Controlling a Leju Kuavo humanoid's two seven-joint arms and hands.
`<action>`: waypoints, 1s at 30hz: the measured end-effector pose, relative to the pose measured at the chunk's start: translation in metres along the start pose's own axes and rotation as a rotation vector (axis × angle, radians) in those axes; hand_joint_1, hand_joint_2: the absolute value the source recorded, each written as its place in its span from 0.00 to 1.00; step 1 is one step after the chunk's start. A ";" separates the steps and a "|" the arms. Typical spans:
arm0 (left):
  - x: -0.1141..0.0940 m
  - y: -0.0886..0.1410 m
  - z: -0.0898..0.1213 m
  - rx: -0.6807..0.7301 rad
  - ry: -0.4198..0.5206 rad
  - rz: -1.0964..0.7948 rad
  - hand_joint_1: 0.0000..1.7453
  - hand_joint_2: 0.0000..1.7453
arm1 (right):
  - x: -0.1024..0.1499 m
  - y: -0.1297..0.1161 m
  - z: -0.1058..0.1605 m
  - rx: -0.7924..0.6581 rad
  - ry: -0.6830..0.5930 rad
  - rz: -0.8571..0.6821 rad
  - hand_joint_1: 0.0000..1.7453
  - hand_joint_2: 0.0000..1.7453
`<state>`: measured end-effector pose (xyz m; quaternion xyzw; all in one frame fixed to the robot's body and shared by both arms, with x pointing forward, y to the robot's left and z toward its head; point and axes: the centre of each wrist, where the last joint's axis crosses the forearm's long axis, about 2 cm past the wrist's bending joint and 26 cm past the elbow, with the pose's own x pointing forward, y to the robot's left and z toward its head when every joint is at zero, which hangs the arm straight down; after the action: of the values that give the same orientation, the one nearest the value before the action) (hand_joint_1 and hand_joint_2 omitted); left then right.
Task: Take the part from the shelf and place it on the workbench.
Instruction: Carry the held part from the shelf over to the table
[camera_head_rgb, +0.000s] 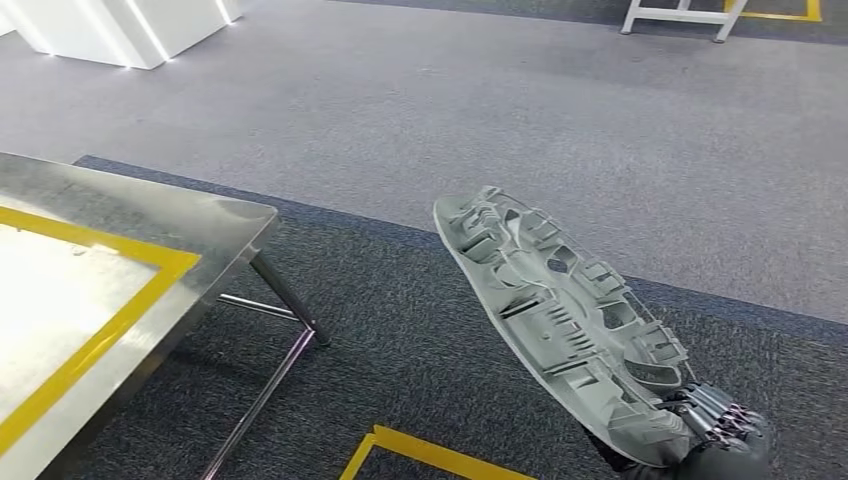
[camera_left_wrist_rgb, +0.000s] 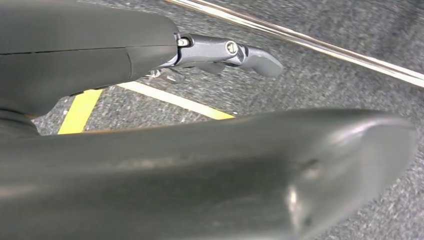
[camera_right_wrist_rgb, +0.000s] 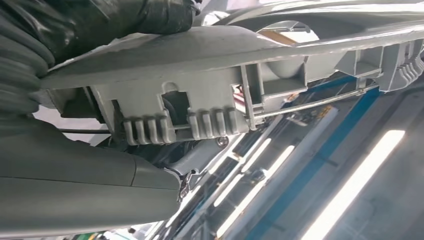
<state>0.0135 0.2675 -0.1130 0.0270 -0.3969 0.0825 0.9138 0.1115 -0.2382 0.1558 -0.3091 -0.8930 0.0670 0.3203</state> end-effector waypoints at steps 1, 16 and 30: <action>-0.001 0.000 0.001 0.001 0.001 -0.001 0.00 0.00 | 0.000 0.000 0.000 0.000 -0.001 0.000 1.00 1.00; 0.001 -0.001 -0.001 -0.007 -0.003 0.006 0.00 0.00 | -0.001 0.000 0.001 0.014 -0.005 0.003 1.00 1.00; 0.000 -0.002 0.000 -0.009 -0.001 0.008 0.00 0.00 | 0.000 0.000 0.002 0.021 -0.008 0.001 1.00 1.00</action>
<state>0.0144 0.2661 -0.1129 0.0211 -0.3977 0.0844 0.9134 0.1104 -0.2378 0.1539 -0.3059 -0.8933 0.0777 0.3201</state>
